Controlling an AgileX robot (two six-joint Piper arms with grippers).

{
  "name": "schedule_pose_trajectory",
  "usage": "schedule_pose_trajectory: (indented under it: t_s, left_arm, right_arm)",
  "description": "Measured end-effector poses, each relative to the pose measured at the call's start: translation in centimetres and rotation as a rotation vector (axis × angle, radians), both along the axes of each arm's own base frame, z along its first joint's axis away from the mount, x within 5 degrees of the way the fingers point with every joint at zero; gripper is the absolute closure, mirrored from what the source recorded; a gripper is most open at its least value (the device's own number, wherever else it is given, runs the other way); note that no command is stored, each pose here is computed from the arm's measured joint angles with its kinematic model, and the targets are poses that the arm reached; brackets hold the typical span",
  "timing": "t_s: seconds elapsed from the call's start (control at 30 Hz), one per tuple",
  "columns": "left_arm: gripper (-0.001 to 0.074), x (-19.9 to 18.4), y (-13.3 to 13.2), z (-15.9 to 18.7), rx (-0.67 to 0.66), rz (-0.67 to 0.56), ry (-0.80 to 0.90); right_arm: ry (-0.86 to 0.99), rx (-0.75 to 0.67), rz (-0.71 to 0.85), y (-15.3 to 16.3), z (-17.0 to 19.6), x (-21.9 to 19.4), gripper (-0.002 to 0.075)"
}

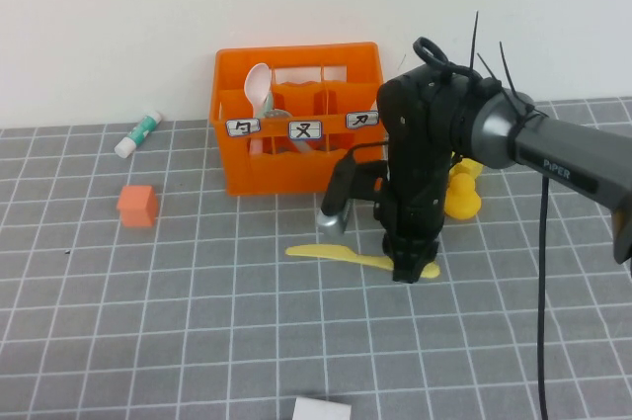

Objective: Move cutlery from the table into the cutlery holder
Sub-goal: Pick up the knife, then place the knife on the box

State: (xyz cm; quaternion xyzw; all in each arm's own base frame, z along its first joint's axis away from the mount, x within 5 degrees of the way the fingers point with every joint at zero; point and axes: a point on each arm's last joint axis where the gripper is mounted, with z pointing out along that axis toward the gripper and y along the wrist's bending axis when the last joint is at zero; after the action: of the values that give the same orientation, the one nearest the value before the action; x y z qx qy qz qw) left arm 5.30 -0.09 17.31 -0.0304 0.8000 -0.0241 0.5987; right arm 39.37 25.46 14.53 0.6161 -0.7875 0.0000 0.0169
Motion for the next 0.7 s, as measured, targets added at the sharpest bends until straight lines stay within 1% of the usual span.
schedule_pose_trajectory:
  t_s: [0.13,0.37,0.47,0.57,0.63,0.7]
  left_arm:
    - [0.0736,0.0,0.0,0.0,0.000,0.000,0.000]
    - [0.0736,0.0,0.0,0.0,0.000,0.000,0.000]
    - [0.0736,0.0,0.0,0.0,0.000,0.000,0.000]
    - [0.0736,0.0,0.0,0.0,0.002,-0.001,0.000]
    - [0.0736,0.0,0.0,0.0,0.002,-0.001,0.000]
    - [0.0736,0.0,0.0,0.0,0.002,-0.001,0.000]
  right_arm:
    - [0.059,0.091,-0.072,0.9,0.1,-0.5,0.0530]
    - [0.237,0.315,-0.203,3.0,1.1,-2.6,0.0530]
    - [0.325,0.415,-0.196,3.2,2.1,-4.4,0.0530]
    - [0.381,0.512,-0.167,2.9,3.3,-6.4,0.0530]
    - [0.375,0.606,-0.138,2.6,3.8,-7.7,0.0530]
    - [0.329,0.708,-0.119,2.2,4.1,-8.9,0.0530]
